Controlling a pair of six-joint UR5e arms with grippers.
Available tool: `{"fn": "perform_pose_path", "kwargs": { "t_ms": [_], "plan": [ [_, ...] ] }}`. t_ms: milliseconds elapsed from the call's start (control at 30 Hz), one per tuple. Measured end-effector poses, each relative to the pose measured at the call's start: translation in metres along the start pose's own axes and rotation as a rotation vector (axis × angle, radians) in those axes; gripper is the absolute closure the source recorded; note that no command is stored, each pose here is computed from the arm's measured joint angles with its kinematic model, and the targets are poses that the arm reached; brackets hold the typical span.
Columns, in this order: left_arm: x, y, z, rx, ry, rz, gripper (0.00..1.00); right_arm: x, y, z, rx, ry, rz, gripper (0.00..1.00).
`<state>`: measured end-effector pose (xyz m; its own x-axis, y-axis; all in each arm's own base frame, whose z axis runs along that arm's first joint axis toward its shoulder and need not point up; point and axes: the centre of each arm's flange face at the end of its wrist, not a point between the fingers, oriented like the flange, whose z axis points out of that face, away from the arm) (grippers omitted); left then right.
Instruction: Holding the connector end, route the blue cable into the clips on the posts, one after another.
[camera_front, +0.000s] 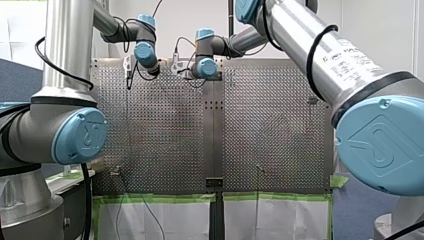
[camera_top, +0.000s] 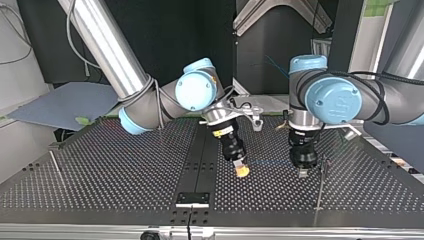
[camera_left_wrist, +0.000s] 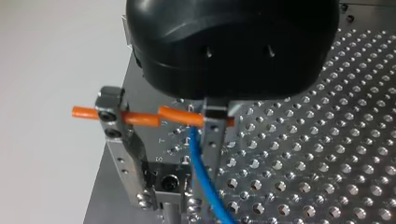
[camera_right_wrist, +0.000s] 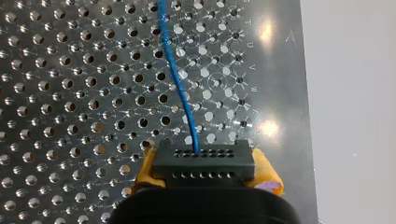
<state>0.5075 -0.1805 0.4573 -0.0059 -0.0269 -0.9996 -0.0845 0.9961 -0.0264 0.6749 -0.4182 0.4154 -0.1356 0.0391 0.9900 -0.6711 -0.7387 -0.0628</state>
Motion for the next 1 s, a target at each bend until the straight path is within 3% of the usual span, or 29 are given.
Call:
{"fn": "perform_pose_path", "kwargs": {
  "t_ms": [433,700,1000],
  "plan": [
    [0.000,0.003,0.000,-0.022,0.000,-0.010,1.00,0.000,0.004,0.000,-0.005,-0.005,-0.001,1.00],
    [0.002,-0.002,-0.001,-0.018,0.002,-0.008,1.00,-0.003,0.015,0.000,-0.021,-0.028,-0.004,1.00],
    [0.031,-0.018,0.005,0.005,0.066,0.012,1.00,-0.011,0.029,-0.003,-0.052,-0.067,-0.008,1.00]
  ]
}}
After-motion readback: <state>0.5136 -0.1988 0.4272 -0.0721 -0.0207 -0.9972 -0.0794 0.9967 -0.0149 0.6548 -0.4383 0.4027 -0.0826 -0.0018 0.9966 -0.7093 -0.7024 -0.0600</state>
